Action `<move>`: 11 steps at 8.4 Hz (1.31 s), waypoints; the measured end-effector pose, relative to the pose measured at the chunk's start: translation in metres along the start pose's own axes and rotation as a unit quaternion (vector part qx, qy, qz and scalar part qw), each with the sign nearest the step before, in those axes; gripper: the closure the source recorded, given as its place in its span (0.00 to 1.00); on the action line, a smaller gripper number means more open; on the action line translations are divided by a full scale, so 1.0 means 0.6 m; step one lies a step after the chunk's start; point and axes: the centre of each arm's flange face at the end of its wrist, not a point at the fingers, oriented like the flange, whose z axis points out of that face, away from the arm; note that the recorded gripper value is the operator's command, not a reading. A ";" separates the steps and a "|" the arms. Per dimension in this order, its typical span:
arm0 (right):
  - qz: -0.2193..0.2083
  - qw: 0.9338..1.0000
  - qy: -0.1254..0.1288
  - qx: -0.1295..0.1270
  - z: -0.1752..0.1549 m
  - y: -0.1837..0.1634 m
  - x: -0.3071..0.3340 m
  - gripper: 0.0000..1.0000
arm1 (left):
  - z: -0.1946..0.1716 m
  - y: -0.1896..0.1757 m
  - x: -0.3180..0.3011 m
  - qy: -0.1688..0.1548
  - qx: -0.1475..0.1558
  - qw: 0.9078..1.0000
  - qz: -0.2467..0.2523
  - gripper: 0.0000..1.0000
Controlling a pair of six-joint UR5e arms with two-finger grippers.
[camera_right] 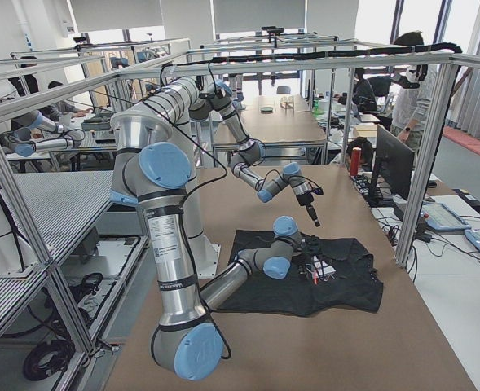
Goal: Fold clothes
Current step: 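Release the sleeves and move both grippers toward the shirt hem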
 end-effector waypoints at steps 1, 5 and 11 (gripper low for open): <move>0.019 1.000 -0.005 -0.016 -0.024 0.025 0.018 0.06 | -0.008 0.028 -0.022 0.001 -0.008 1.000 0.000 0.05; 0.067 0.993 -0.063 -0.080 -0.112 0.149 0.070 0.06 | -0.089 0.168 -0.128 0.005 -0.043 0.999 -0.016 0.05; 0.036 0.986 -0.065 -0.151 0.001 0.397 0.098 0.06 | -0.221 0.265 -0.259 -0.030 -0.029 0.998 -0.043 0.05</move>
